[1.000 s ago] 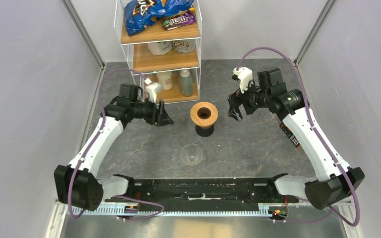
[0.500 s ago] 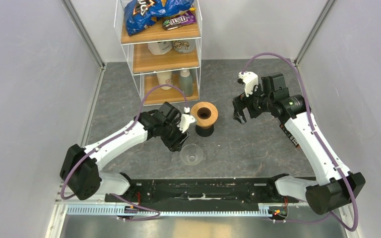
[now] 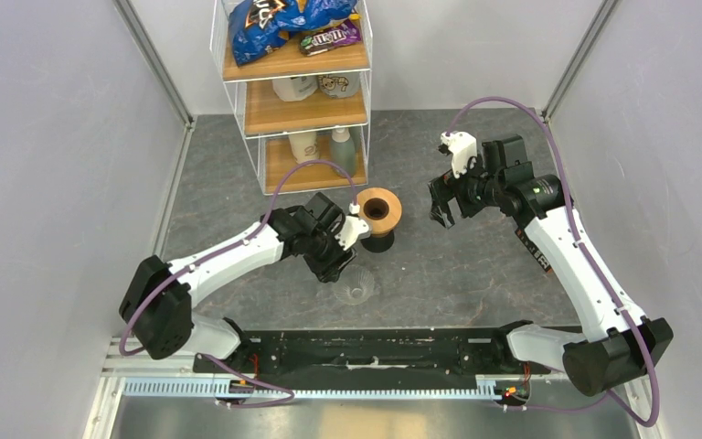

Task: Place the coffee filter in the dripper

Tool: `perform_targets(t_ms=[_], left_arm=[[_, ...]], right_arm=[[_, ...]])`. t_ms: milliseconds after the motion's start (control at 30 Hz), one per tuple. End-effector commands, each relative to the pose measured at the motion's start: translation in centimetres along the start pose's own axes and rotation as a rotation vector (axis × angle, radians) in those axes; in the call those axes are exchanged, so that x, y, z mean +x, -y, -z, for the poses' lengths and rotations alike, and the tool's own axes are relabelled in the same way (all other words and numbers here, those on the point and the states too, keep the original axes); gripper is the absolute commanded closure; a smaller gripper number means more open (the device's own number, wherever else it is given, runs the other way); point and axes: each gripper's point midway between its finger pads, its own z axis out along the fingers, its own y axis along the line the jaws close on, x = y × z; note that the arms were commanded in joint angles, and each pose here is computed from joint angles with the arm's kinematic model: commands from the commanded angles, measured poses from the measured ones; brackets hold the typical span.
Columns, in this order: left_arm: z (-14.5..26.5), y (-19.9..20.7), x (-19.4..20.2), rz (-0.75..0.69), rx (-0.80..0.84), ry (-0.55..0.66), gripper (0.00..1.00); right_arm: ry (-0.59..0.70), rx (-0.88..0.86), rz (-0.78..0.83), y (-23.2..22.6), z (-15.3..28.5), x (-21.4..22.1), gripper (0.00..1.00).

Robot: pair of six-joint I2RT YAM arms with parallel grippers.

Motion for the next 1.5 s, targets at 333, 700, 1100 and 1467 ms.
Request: perform_targets(t_ms=[333, 700, 1100, 1467], left_arm=[[0.6, 0.7, -3.9, -0.012, 0.032, 0.077, 0.48], [-1.5, 2.4, -3.8, -0.055, 0.057, 0.022, 0.58], [0.5, 3.9, -4.2, -0.065, 0.086, -0.010, 0.98], [10.6, 3.0, -12.9, 0.076, 0.190, 0.133, 0.98]], right_arm=[[0.059, 0.004, -0.005, 0.0, 0.4, -1.6, 0.01], [0.070, 0.021, -0.008, 0.3, 0.7, -1.7, 0.01], [0.084, 0.022, -0.017, 0.5, 0.8, -2.2, 0.01], [0.111, 0.067, -0.037, 1.4, 1.8, -2.7, 0.01]])
